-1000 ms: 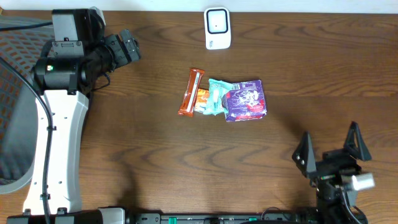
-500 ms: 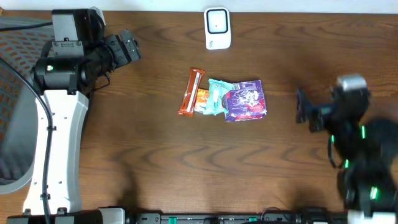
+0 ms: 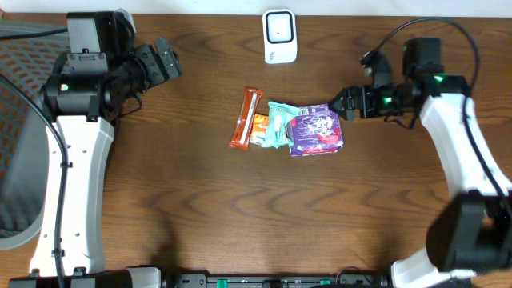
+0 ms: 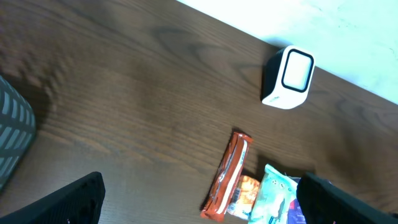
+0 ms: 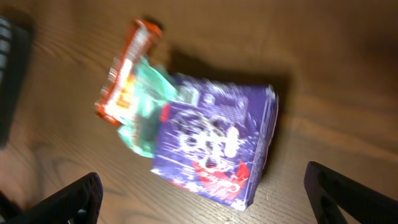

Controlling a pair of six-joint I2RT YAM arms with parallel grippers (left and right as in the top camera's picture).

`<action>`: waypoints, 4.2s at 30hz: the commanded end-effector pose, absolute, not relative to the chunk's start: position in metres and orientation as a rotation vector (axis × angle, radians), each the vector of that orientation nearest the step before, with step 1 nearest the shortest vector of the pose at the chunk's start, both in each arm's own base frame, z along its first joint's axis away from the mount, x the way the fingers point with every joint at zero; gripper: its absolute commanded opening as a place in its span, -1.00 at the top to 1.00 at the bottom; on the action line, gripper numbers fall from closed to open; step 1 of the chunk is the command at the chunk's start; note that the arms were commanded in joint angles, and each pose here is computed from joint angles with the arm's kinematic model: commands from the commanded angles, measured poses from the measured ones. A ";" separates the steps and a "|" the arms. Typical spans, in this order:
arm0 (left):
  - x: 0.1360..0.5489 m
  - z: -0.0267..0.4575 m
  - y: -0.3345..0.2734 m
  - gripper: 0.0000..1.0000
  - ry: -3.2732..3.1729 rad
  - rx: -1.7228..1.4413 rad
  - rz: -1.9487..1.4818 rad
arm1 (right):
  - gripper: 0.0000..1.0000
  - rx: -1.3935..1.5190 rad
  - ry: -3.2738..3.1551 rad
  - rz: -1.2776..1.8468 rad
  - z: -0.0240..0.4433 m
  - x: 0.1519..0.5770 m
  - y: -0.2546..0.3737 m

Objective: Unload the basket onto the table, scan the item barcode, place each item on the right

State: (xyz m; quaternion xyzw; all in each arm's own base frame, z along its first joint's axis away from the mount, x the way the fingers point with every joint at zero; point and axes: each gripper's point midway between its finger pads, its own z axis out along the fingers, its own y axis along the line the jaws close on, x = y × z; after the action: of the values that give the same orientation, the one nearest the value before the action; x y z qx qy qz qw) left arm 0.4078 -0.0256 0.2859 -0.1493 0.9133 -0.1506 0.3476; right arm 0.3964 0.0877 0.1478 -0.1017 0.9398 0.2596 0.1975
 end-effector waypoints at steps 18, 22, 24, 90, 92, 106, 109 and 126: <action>0.409 0.283 -0.024 -0.96 2.376 -0.384 -0.382 | 0.98 -0.187 2.911 0.909 0.006 0.398 0.094; 0.409 0.283 -0.024 -0.96 2.376 -0.384 -0.382 | 0.98 -0.186 2.901 0.896 0.018 0.402 0.092; 0.409 0.283 -0.024 -0.96 2.376 -0.384 -0.381 | 0.98 -0.155 2.916 0.794 0.030 0.410 0.082; 0.409 0.283 -0.024 -0.96 2.376 -0.384 -0.382 | -0.98 -0.419 2.783 0.825 0.128 0.452 0.058; 0.409 0.283 -0.024 -0.96 2.376 -0.384 -0.382 | -0.98 -0.365 2.755 0.896 0.118 0.452 0.050; 0.409 0.283 -0.024 -0.95 2.376 -0.384 -0.382 | -0.64 -0.242 2.759 1.019 0.010 0.426 0.082; 0.409 0.283 -0.024 -0.96 2.376 -0.384 -0.382 | 0.31 -0.173 2.763 1.026 0.006 0.429 0.088; 0.409 0.283 -0.024 -0.96 2.376 -0.384 -0.382 | 0.98 -0.082 2.256 1.134 0.180 0.559 0.133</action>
State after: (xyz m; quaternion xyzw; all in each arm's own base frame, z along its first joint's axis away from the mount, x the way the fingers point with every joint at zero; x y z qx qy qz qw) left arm 0.4078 -0.0257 0.2858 -0.1492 0.9134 -0.1508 0.3474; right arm 0.5539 0.1086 0.1453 -0.0470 0.8726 0.3866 0.2946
